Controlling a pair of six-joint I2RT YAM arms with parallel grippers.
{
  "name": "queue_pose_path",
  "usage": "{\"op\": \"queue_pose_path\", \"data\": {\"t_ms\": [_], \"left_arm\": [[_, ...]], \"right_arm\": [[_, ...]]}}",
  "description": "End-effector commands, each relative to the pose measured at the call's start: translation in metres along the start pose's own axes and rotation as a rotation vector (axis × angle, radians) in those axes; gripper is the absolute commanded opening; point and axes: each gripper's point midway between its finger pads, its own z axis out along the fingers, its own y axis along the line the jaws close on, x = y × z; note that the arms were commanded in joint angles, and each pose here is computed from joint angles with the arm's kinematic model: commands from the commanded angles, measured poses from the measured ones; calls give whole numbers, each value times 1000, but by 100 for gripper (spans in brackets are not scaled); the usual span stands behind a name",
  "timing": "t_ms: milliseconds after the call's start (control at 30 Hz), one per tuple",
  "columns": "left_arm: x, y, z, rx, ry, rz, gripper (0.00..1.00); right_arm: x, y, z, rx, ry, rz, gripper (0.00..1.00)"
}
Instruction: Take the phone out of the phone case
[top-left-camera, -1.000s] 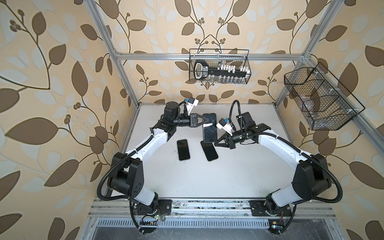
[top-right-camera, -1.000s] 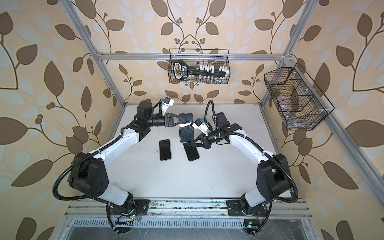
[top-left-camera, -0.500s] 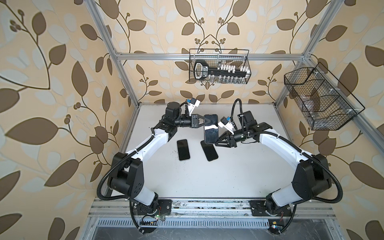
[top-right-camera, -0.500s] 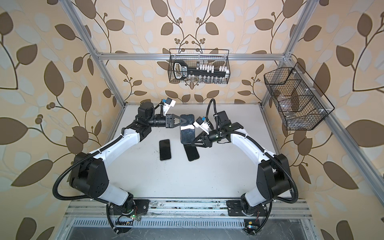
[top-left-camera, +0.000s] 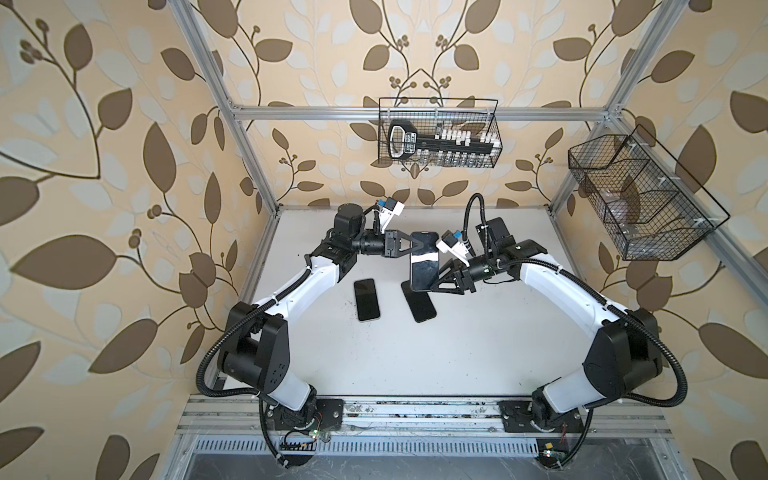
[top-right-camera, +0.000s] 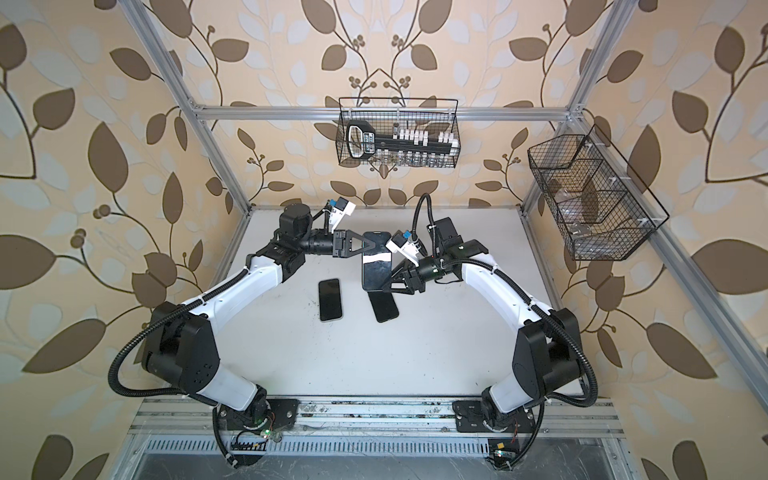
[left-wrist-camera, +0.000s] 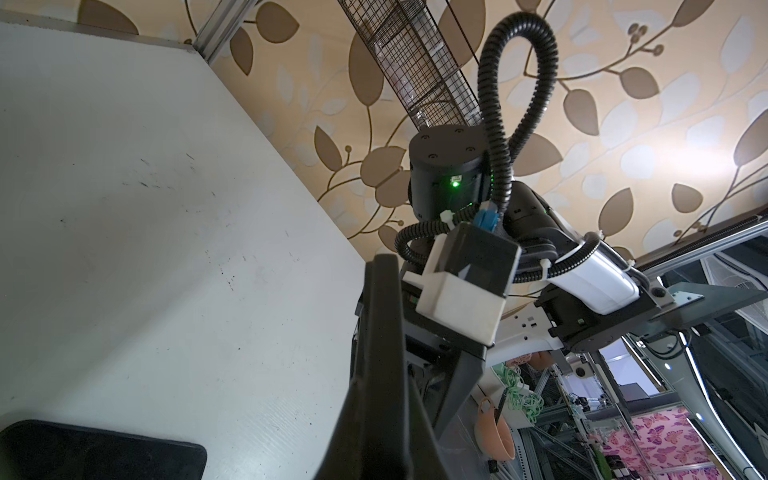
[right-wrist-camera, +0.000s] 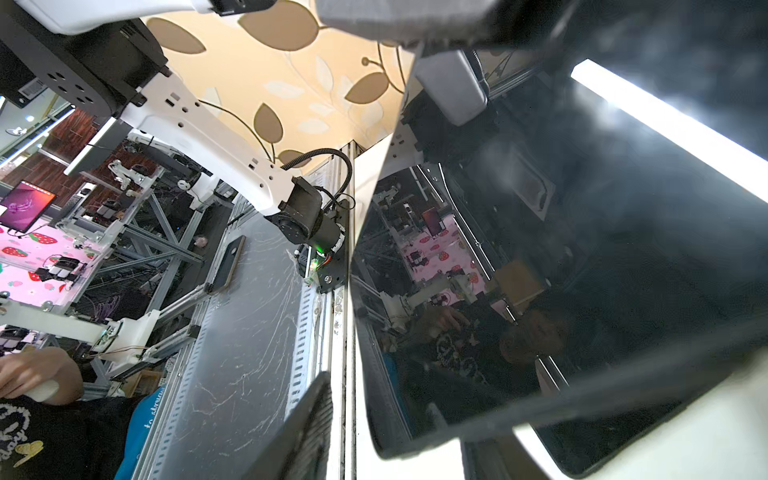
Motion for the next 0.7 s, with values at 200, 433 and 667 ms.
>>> {"op": "queue_pose_path", "data": {"t_ms": [200, 433, 667], "left_arm": [[-22, -36, 2, 86, 17, 142, 0], [-21, -36, 2, 89, 21, 140, 0], [-18, -35, 1, 91, 26, 139, 0]], "right_arm": [[4, 7, 4, -21, 37, -23, 43], [-1, 4, 5, -16, 30, -28, 31], [-4, 4, 3, -16, 24, -35, 25]]}}
